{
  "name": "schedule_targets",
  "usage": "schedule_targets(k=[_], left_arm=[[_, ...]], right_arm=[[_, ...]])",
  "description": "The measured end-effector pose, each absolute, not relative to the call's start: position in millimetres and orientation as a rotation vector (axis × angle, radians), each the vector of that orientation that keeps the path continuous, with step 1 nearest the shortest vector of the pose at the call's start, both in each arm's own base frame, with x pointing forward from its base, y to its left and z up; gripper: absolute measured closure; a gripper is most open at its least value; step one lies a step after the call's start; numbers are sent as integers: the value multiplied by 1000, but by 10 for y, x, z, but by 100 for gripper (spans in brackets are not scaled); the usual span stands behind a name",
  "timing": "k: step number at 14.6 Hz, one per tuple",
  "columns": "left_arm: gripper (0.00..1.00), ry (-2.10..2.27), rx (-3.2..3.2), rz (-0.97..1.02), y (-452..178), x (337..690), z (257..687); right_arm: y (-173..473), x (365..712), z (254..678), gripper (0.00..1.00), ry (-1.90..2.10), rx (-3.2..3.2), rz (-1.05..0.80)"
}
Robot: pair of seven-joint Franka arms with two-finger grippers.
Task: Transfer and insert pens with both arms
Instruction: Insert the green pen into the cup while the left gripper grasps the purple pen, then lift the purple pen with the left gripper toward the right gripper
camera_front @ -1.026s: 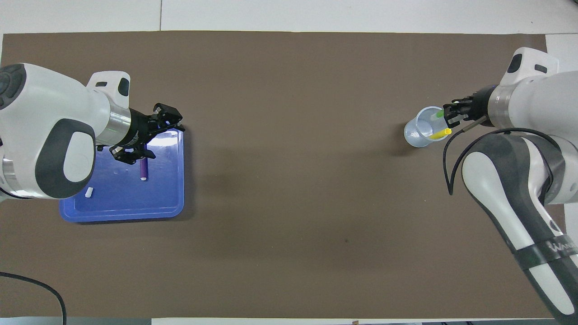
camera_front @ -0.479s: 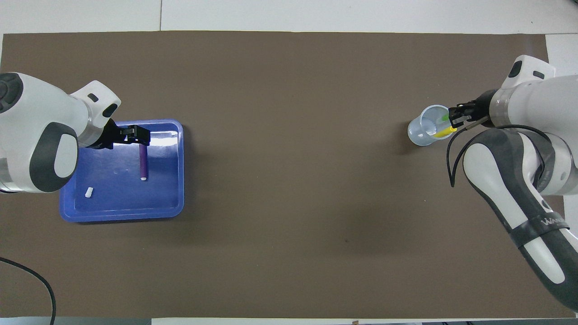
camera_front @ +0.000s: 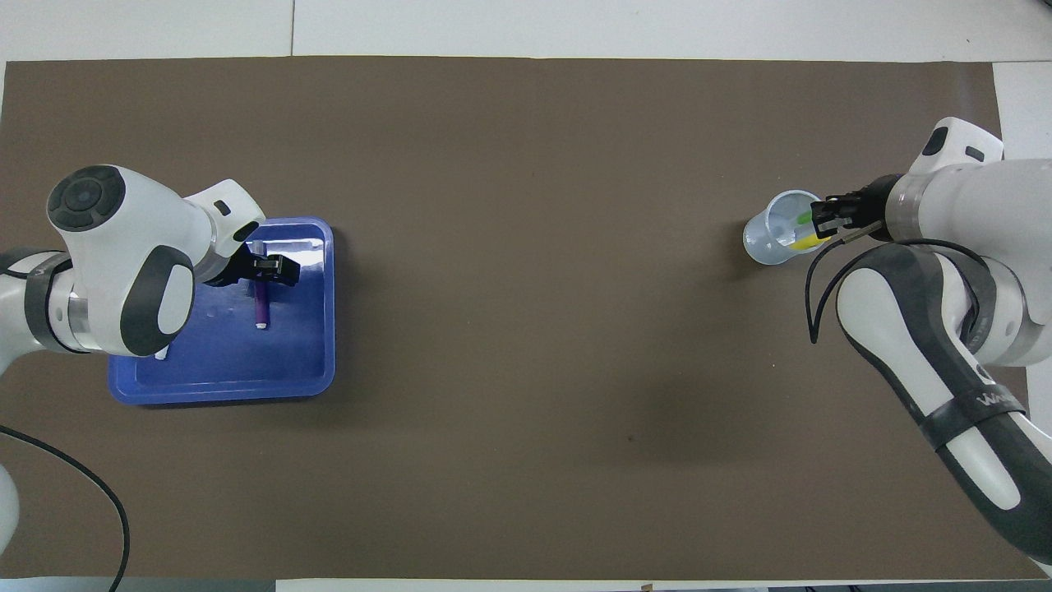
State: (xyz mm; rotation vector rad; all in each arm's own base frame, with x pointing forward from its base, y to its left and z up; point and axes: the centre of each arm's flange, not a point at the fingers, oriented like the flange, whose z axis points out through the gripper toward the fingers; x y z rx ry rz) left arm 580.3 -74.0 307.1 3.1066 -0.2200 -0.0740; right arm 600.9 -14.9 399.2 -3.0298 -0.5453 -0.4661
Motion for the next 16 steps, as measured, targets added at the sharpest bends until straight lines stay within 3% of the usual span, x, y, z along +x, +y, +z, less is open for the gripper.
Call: schedule_targets(k=[2,4,5,7,8,9,11,16], left_arm=[[15,-223,3103,-73,-743,5808,3027],[33,-226,3100,-74,-745,5801,2990],[34,-226,3100,-73,-746,5802,2990],[49,-228,3103,-64,-737,5809,3014],[49,-229,3104,-64,-737,5808,3014],[56,-230,3107,-60,-725,5813,3025],[82,-234,3110,-55,-723,5816,3038],[83,-233,3110,-53,-720,5822,3042]], right_arm=[[-167,5999,3974,82,-533,-3028,-462],[-204,5995,3971,77,-516,-3031,-461],[-210,5995,3973,67,-487,-3033,-462],[-207,5995,3981,45,-426,-3036,-463],[-206,5997,3989,32,-412,-3036,-466],[-205,6001,4001,22,-407,-3036,-470],[-195,6042,4090,1,-401,-3034,-497],[-132,6134,4540,0,-266,-3032,-428]])
